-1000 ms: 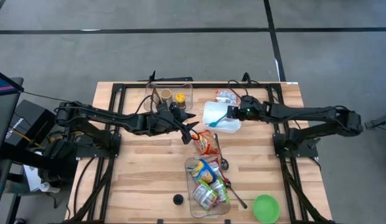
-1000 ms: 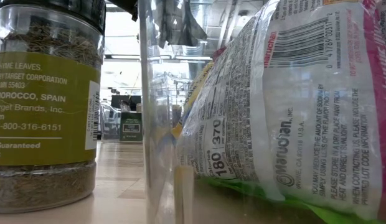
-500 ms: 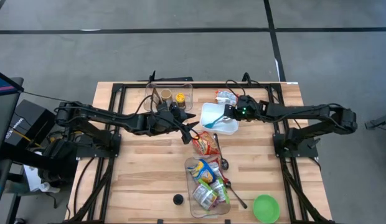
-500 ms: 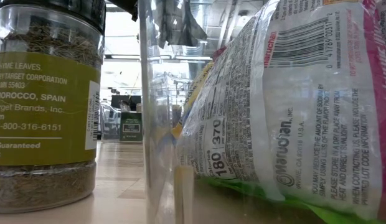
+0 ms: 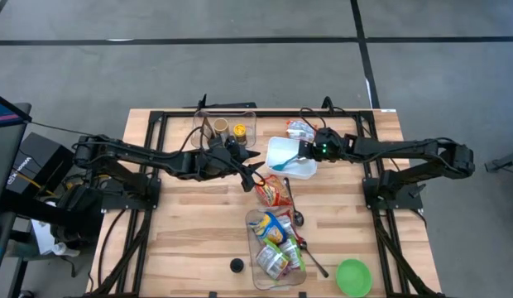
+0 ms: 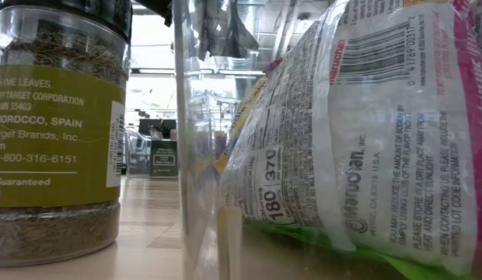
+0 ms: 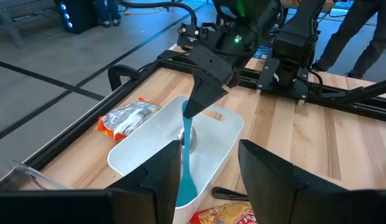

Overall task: Pick & Place Food Item
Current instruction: Put the blue spoon into the white bin, then put the dark orange noodle pack into the bottom transparent bin

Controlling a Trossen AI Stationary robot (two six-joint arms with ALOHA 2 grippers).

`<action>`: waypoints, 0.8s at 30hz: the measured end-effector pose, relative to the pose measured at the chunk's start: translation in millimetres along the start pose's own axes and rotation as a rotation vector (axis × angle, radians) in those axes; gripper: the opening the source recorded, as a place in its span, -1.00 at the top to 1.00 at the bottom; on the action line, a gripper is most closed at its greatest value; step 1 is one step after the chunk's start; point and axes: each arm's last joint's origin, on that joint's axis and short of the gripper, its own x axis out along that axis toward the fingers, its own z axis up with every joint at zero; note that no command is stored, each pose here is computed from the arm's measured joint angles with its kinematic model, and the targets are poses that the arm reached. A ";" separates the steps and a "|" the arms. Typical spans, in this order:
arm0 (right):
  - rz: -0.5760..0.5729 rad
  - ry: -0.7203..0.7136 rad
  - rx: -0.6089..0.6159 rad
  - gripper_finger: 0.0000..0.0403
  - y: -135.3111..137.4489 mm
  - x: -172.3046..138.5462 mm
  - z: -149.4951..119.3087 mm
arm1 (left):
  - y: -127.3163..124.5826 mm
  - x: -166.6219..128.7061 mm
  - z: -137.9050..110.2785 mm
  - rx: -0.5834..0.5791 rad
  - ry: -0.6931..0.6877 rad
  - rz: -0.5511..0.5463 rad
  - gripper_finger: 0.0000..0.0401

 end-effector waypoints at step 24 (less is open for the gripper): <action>-0.090 0.010 -0.070 0.53 -15.1 -18.5 9.4 | 0.0 0.0 0.1 0.000 0.000 0.000 0.23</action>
